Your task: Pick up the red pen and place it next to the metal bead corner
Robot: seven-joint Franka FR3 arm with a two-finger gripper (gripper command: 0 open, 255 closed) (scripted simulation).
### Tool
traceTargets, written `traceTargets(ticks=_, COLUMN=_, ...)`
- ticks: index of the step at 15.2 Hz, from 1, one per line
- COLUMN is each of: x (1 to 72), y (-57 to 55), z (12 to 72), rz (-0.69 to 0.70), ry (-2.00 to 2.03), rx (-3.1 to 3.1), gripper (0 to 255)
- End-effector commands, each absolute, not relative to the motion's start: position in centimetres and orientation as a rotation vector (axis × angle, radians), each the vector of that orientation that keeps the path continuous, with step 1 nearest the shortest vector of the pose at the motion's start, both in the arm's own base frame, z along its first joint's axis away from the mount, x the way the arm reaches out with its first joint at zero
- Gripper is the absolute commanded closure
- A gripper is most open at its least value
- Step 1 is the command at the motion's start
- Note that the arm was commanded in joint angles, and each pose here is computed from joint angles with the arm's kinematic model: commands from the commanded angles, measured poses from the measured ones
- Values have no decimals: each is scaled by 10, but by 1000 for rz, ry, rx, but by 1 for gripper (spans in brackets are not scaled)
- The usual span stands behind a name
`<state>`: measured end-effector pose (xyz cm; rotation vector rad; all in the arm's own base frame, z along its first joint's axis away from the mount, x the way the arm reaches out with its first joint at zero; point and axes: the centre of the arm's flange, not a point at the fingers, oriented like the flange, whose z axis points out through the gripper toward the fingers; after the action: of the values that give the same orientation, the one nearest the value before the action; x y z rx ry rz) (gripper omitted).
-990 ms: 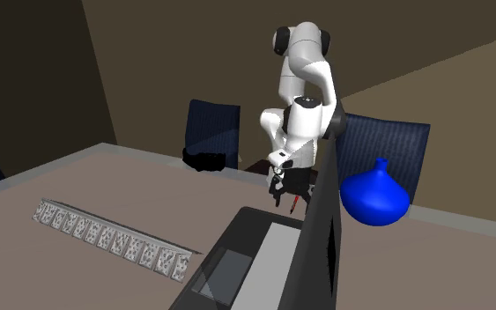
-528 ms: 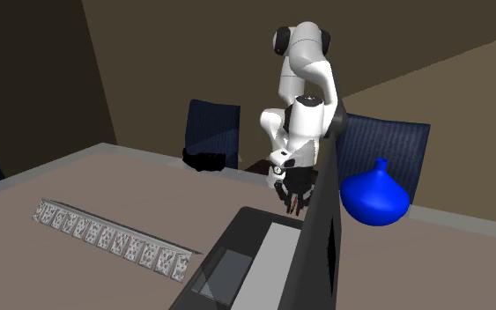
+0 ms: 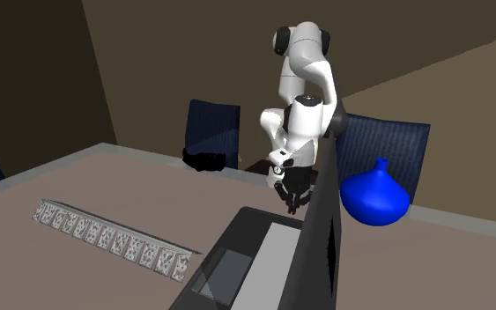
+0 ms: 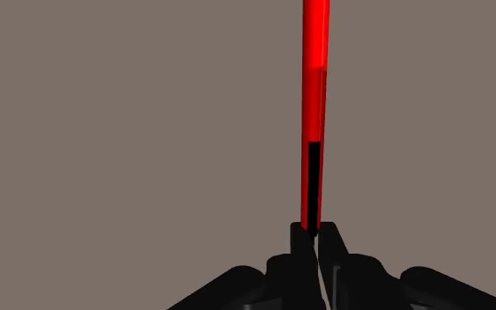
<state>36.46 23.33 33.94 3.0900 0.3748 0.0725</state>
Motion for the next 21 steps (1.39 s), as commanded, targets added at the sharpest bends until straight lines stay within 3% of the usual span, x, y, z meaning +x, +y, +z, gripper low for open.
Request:
traceTargets(ticks=1, x=364, y=232, z=346, rz=62, ry=371, rx=3088, gripper=255)
traceTargets(ticks=21, x=364, y=232, z=451, rz=62, ry=371, rx=3088, gripper=255)
